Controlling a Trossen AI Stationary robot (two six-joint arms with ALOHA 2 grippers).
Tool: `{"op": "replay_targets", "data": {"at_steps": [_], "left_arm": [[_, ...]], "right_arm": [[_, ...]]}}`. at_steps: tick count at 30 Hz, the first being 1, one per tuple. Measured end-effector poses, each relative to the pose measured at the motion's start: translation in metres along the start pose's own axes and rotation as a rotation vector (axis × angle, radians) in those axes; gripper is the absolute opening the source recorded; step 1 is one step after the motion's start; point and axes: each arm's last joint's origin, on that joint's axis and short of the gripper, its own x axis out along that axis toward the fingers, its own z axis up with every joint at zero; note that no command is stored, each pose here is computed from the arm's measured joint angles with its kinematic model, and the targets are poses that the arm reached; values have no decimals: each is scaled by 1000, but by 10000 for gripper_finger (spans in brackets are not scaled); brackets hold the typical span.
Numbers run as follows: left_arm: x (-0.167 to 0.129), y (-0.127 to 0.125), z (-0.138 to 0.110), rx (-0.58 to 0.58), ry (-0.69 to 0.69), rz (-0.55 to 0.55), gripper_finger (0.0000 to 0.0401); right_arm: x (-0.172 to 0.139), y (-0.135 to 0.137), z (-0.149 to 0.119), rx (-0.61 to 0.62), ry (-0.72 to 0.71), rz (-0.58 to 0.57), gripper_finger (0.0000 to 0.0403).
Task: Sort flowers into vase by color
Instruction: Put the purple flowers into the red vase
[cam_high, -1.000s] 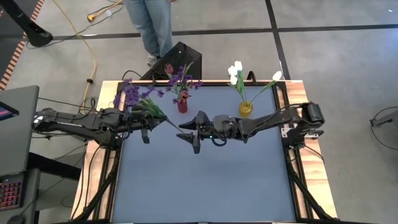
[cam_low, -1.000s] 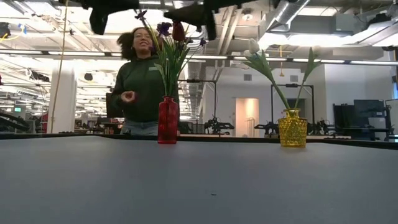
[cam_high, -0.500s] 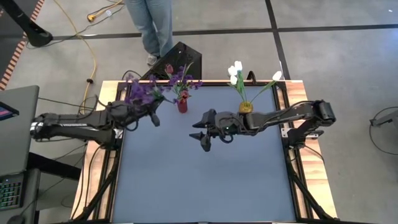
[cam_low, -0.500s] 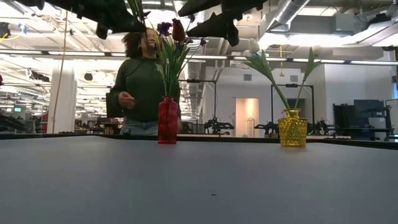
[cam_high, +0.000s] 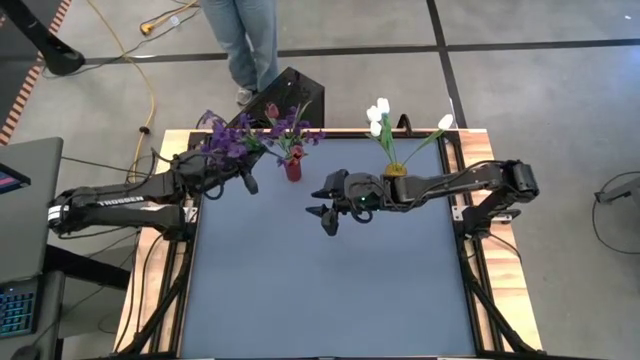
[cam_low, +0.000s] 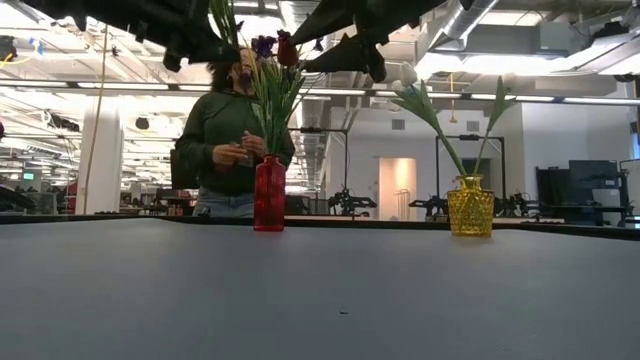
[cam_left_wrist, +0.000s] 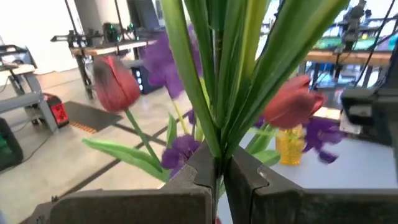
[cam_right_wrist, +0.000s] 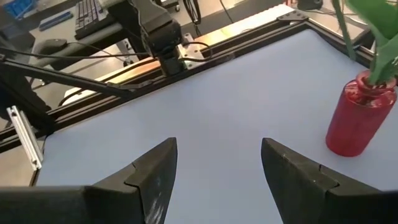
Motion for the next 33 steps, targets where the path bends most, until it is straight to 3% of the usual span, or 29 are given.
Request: {"op": "replay_targets", "data": {"at_steps": [8, 33], "left_arm": [[15, -2, -11, 29, 59, 4, 2], [29, 2, -17, 33, 59, -2, 2]], "right_arm": [[1, -8, 3, 10, -8, -19, 260], [2, -14, 5, 13, -7, -35, 260]]}}
